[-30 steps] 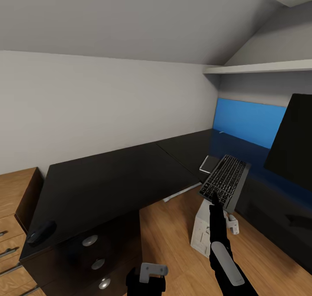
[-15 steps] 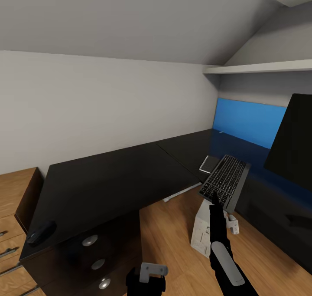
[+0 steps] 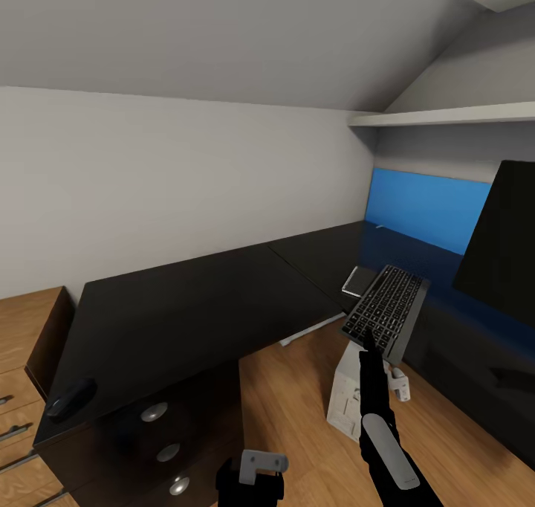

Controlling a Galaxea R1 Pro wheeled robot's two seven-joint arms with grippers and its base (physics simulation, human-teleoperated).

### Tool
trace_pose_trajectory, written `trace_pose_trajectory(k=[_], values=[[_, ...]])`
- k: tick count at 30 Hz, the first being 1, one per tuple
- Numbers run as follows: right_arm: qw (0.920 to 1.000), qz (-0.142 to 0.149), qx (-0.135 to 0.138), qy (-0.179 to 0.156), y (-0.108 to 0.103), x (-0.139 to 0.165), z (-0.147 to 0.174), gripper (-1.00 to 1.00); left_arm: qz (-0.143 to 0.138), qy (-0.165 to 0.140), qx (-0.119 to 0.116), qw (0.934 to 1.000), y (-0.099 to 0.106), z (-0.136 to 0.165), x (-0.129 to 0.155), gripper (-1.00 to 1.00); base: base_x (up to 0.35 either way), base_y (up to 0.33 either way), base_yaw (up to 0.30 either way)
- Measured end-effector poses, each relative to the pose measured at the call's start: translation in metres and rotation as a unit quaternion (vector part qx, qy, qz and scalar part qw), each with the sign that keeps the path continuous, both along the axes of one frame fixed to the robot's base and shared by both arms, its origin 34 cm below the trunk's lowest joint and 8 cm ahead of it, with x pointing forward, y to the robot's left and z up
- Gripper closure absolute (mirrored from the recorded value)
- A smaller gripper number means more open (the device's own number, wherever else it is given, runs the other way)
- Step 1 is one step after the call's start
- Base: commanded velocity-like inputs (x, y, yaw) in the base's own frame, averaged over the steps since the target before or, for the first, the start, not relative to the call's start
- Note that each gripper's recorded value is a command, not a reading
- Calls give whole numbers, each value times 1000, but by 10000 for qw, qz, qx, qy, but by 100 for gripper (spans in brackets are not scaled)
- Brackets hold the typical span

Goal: In the bedroom, organize the workspace by keeping the computer under the desk, ensuring the monitor is on the desk, placing the keyboard on the desk next to the monitor, placing the mouse on the desk next to the keyboard, moving the folder from the swivel chair onto the desk next to the mouse, stacking the notebook on top of the folder with the pen on top of the notebook, and positioning the swivel chair next to the desk.

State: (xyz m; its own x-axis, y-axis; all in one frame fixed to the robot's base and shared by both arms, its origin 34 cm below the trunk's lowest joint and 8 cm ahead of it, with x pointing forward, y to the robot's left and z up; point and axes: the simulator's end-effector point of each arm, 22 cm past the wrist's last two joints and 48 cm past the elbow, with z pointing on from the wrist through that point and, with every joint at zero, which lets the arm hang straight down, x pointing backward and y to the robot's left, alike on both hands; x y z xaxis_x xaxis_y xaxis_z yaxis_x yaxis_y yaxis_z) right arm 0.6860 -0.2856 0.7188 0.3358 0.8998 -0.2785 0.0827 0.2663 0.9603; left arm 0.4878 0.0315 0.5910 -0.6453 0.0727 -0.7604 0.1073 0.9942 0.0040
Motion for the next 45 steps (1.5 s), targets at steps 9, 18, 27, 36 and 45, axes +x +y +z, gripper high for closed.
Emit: trace_pose_trajectory(k=[9, 18, 27, 36, 45], values=[[10000, -3, 0, -8, 0, 0, 1, -100, 0, -1, 0, 10000, 0, 0, 0, -100, 0, 0, 0], [10000, -6, 0, -9, 0, 0, 1, 100, -1, 3, -2, 10000, 0, 0, 0, -100, 0, 0, 0], [10000, 2, -34, -24, 0, 0, 2, 100, -12, 6, -3, 10000, -1, 0, 0, -100, 0, 0, 0], [10000, -10, -11, -16, -1, 1, 6, 100, -13, 12, -11, 10000, -2, 4, 0, -100, 0, 0, 0], [9992, 211, -17, -347, 5, 4, 56, 100, -61, 103, 69, 9999, -3, 13, -2, -100, 0, 0, 0]])
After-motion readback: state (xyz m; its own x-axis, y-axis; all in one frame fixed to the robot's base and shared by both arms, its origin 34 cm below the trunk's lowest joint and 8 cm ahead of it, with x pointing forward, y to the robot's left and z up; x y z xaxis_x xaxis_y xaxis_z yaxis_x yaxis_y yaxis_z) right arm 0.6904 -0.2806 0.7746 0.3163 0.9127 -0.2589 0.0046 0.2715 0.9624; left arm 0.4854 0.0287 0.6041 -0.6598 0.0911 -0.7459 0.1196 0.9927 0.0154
